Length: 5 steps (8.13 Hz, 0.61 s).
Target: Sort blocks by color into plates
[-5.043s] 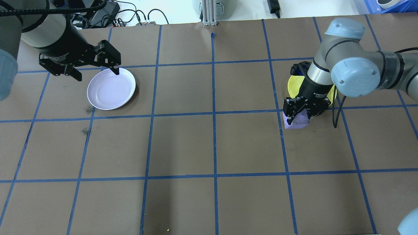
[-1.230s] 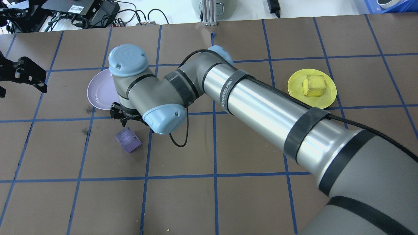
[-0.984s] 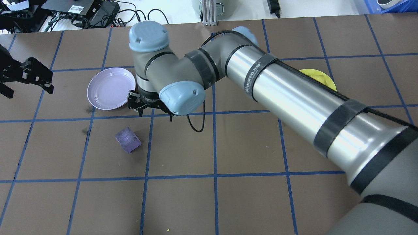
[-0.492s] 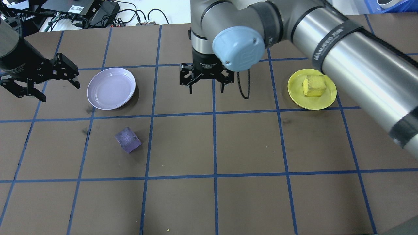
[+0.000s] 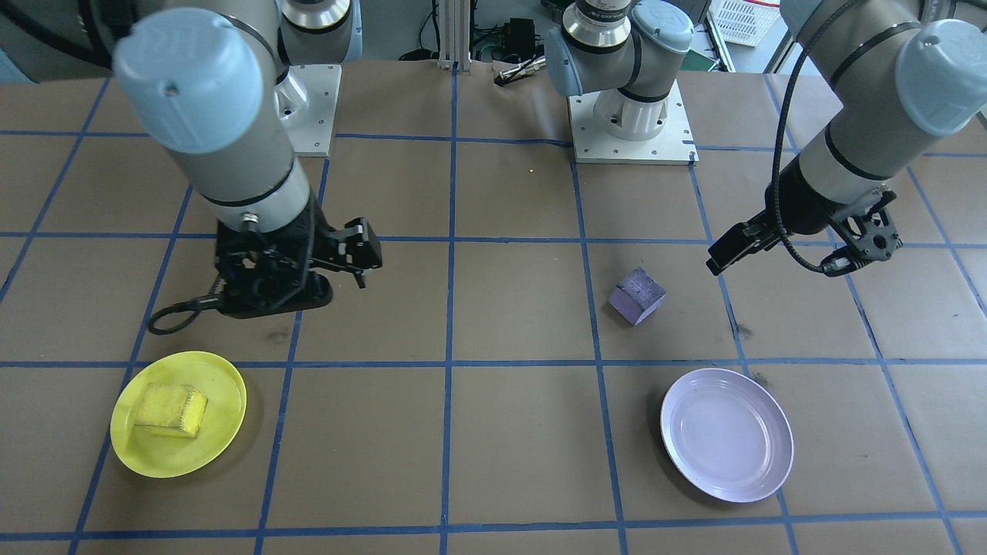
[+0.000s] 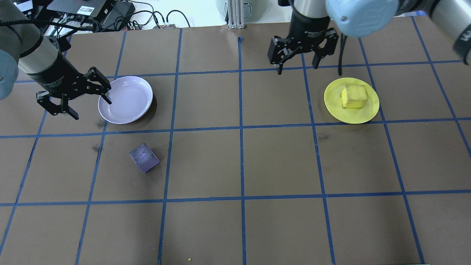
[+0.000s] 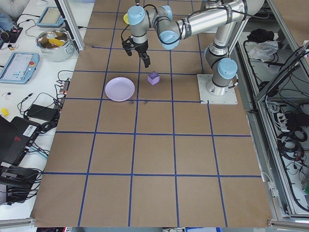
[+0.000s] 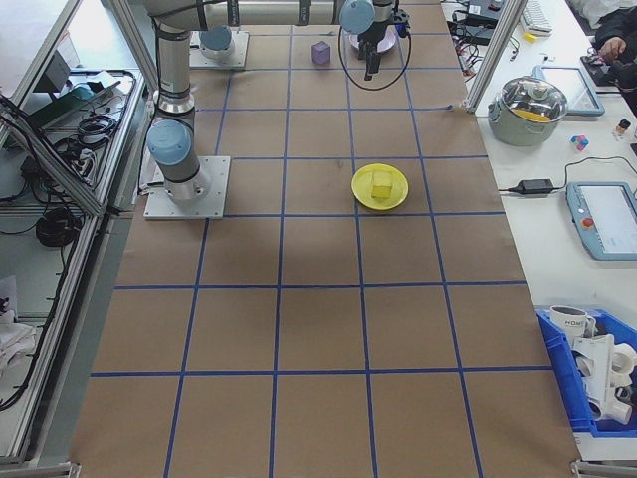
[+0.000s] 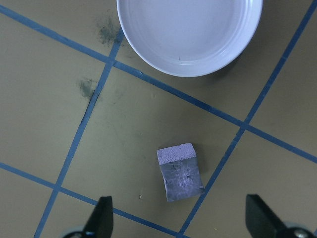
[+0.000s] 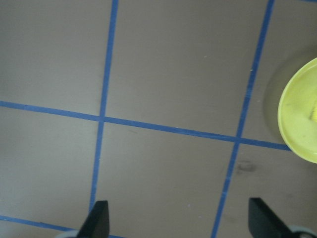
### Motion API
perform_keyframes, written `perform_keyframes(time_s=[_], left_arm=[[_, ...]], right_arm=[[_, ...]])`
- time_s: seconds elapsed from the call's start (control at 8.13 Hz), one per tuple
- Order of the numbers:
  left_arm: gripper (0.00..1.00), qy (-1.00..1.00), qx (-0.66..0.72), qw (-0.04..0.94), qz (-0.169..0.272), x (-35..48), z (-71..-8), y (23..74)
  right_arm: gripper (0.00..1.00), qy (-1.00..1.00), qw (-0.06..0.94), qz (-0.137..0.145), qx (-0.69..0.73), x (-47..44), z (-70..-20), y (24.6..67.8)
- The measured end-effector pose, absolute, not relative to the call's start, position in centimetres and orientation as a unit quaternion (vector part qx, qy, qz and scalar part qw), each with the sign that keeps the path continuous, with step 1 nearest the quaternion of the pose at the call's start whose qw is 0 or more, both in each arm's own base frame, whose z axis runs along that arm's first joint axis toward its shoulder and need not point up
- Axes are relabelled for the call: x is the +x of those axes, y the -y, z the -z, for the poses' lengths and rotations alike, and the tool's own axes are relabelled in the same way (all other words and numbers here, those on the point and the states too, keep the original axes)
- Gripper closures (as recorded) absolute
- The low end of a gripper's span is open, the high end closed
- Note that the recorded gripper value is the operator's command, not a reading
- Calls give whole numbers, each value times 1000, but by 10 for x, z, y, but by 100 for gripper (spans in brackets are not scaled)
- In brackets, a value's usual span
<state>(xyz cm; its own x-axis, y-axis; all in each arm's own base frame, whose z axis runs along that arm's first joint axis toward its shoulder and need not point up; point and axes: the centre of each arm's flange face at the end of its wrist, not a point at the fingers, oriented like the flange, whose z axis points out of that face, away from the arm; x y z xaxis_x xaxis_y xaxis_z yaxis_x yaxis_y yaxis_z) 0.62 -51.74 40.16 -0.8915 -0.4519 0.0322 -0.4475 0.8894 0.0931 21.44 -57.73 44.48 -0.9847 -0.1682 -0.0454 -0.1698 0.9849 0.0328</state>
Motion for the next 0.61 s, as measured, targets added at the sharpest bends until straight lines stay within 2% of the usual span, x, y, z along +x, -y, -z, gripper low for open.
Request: perform_keyframes(time_s=[0.25,0.49,0.61], left_arm=[[5,962,267,17,53,10,-379,527],[17,933,354,-11,68,11,-363,528],[16,928,365,-21,79,2,-351,525]], right_arm=[[1,-995,11,-9,-94,159,-479,565],[4,-997,6,-3,-78,122,-500,545],[4,-998,2,-3,-66,106,-500,535]])
